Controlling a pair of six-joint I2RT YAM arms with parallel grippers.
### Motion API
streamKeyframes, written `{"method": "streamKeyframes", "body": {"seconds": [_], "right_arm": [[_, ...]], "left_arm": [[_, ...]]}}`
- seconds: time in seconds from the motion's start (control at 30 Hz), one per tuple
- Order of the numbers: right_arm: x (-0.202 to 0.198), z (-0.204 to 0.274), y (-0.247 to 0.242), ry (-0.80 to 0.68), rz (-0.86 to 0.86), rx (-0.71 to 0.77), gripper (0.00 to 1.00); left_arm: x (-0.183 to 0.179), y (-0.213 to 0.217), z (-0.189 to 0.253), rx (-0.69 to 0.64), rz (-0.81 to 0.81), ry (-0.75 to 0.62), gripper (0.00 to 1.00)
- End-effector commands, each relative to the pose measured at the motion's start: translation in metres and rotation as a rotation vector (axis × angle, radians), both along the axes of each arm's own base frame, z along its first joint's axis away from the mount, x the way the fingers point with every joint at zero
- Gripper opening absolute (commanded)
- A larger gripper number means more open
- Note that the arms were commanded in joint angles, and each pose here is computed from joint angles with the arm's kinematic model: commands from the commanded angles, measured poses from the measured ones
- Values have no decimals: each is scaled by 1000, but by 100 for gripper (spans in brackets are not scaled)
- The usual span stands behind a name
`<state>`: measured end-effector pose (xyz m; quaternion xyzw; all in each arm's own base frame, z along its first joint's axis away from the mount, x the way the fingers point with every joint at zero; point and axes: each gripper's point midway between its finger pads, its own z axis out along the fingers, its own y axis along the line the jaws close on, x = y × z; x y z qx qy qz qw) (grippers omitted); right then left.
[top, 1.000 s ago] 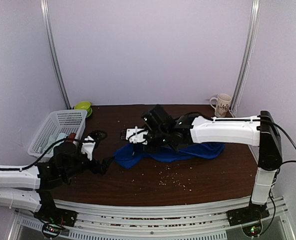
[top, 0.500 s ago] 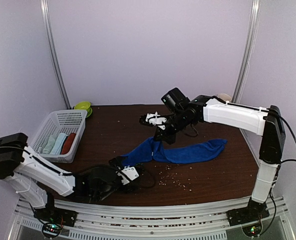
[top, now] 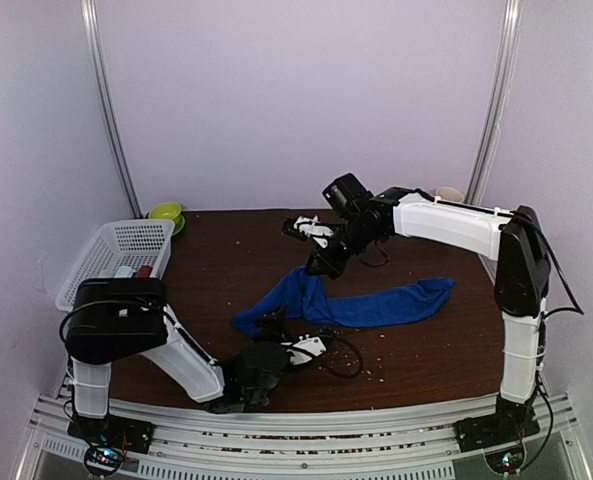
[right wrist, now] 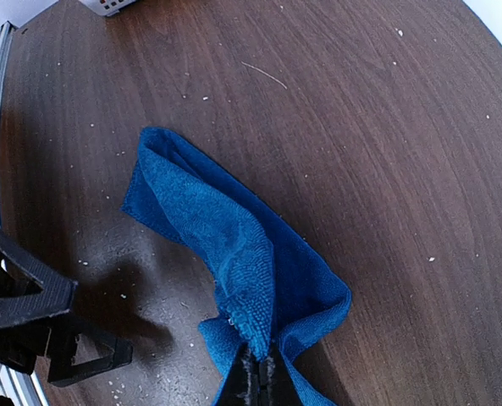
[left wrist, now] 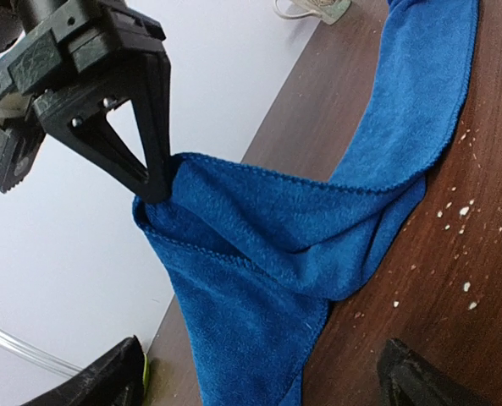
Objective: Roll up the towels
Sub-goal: Adjust the towel at the center of the board.
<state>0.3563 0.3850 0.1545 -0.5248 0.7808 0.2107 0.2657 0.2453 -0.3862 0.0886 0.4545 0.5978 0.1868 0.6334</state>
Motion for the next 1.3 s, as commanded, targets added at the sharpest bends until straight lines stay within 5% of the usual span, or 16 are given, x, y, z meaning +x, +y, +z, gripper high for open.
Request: {"method": "streamKeyframes", "body": {"seconds": [0.0, 0.87, 1.27], "right_arm": [[11, 2, 0, 45, -49, 28, 0], [53, -33, -34, 164, -171, 22, 0], [60, -50, -42, 207, -194, 5, 0]], "left_arm": [[8, -7, 13, -8, 47, -89, 98], [60, -4, -64, 373, -42, 169, 82], [74, 8, -99, 574, -65, 250, 66]]}}
